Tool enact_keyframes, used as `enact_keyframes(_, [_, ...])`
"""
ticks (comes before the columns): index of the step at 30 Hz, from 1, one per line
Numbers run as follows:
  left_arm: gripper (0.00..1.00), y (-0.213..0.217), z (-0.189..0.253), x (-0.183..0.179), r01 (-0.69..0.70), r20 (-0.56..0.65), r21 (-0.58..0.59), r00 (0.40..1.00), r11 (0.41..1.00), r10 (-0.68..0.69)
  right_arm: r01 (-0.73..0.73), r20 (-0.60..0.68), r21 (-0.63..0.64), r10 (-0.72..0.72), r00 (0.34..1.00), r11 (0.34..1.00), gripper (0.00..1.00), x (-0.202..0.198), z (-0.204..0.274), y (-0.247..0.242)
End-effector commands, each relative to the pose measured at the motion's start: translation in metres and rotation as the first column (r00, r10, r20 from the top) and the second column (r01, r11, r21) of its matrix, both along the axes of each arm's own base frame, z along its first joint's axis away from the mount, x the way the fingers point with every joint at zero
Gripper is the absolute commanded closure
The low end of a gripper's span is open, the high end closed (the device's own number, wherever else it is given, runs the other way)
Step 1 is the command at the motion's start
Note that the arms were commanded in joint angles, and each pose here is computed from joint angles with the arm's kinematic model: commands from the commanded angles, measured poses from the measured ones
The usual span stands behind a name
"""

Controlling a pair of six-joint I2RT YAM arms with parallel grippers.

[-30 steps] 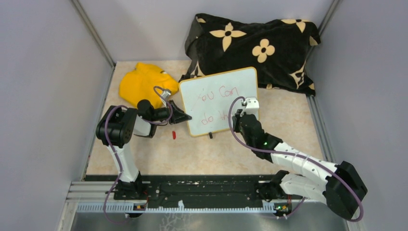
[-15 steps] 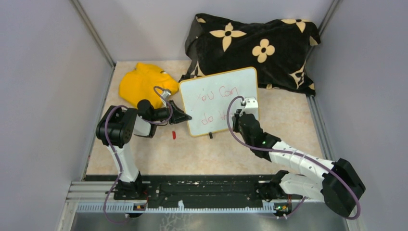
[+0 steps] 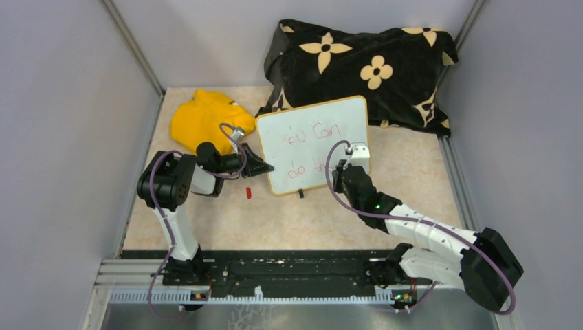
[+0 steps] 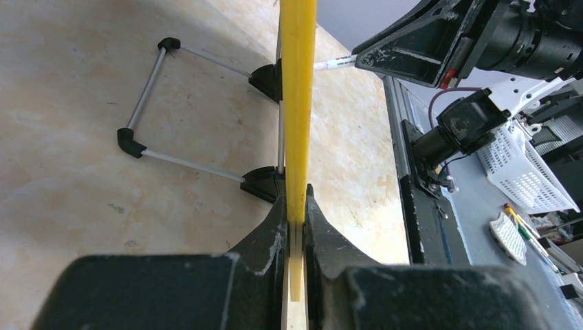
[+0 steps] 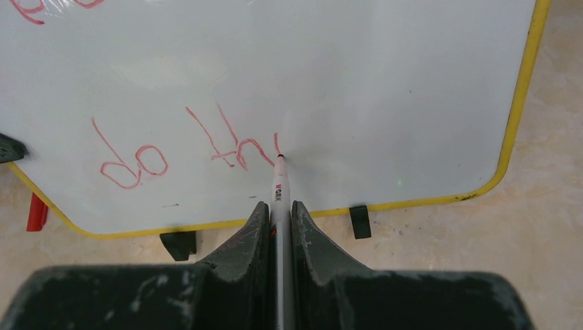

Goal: Write a sentence on the whiteboard

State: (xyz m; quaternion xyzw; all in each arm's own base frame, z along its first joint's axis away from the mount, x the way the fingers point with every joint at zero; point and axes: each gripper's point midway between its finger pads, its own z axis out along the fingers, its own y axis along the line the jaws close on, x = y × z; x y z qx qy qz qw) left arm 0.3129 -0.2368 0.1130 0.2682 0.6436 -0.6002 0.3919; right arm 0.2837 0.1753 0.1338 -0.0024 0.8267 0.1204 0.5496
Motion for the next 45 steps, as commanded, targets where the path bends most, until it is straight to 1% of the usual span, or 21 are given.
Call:
enact_keyframes(1, [1.0, -0.005, -0.004, -0.006, 0.031, -0.021, 0.012, 0.999, 0.999, -0.031, 0.017, 0.011, 0.028, -0.018, 1.0, 0.999, 1.0, 0.0, 0.003, -0.004])
enact_keyframes(8, [1.0, -0.005, -0.004, -0.005, 0.032, -0.021, 0.012, 0.999, 0.999, -0.032, 0.027, 0.029, 0.033, -0.028, 0.999, 0.999, 1.0, 0.001, 0.012, -0.007])
enact_keyframes(14, [1.0, -0.005, -0.004, -0.005, 0.033, -0.019, 0.012, 0.999, 0.999, -0.032, -0.004, 0.097, 0.096, -0.005, 0.995, 0.995, 1.0, 0.001, 0.046, -0.001])
enact_keyframes(21, [1.0, -0.005, -0.004, -0.005, 0.031, -0.019, 0.012, 0.999, 0.999, -0.031, -0.017, 0.155, 0.116, -0.001, 0.988, 0.993, 1.0, 0.006, 0.076, 0.002])
enact_keyframes(31, [1.0, -0.005, -0.004, -0.005, 0.032, -0.021, 0.013, 0.999, 0.999, -0.032, -0.027, 0.142, 0.12, 0.01, 0.99, 0.992, 1.0, 0.016, 0.071, 0.015])
enact_keyframes(45, [1.0, -0.005, -0.004, -0.005, 0.034, -0.02, 0.013, 0.999, 0.999, -0.034, 0.002, 0.134, 0.091, -0.015, 0.991, 0.996, 1.0, 0.021, 0.061, 0.011])
